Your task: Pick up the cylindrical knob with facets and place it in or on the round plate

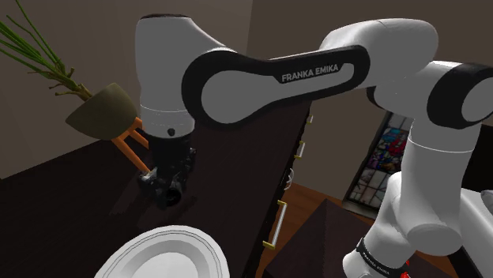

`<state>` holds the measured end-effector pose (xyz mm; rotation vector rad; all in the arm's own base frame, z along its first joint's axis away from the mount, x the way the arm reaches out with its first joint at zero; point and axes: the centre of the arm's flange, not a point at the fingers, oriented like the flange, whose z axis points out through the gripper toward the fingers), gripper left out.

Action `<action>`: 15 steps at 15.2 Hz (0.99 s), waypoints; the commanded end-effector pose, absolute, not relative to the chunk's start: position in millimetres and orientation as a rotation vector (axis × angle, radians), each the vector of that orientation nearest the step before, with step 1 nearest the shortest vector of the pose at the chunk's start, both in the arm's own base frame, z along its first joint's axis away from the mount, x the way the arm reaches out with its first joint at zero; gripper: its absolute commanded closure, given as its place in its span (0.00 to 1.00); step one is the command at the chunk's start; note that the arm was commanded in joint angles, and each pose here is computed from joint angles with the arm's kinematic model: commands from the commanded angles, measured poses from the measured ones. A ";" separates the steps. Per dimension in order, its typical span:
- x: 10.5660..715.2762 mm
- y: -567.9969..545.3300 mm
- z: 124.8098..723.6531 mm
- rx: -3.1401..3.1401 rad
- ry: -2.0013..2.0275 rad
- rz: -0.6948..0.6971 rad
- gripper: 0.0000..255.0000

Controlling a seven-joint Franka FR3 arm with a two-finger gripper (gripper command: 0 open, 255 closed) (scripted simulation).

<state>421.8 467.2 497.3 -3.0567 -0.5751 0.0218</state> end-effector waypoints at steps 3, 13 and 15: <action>379.3 496.6 497.5 -3.057 -0.573 0.022 1.00; 315.7 544.9 475.2 -3.057 -0.573 0.022 1.00; 315.7 544.9 464.6 -3.057 -0.573 0.022 1.00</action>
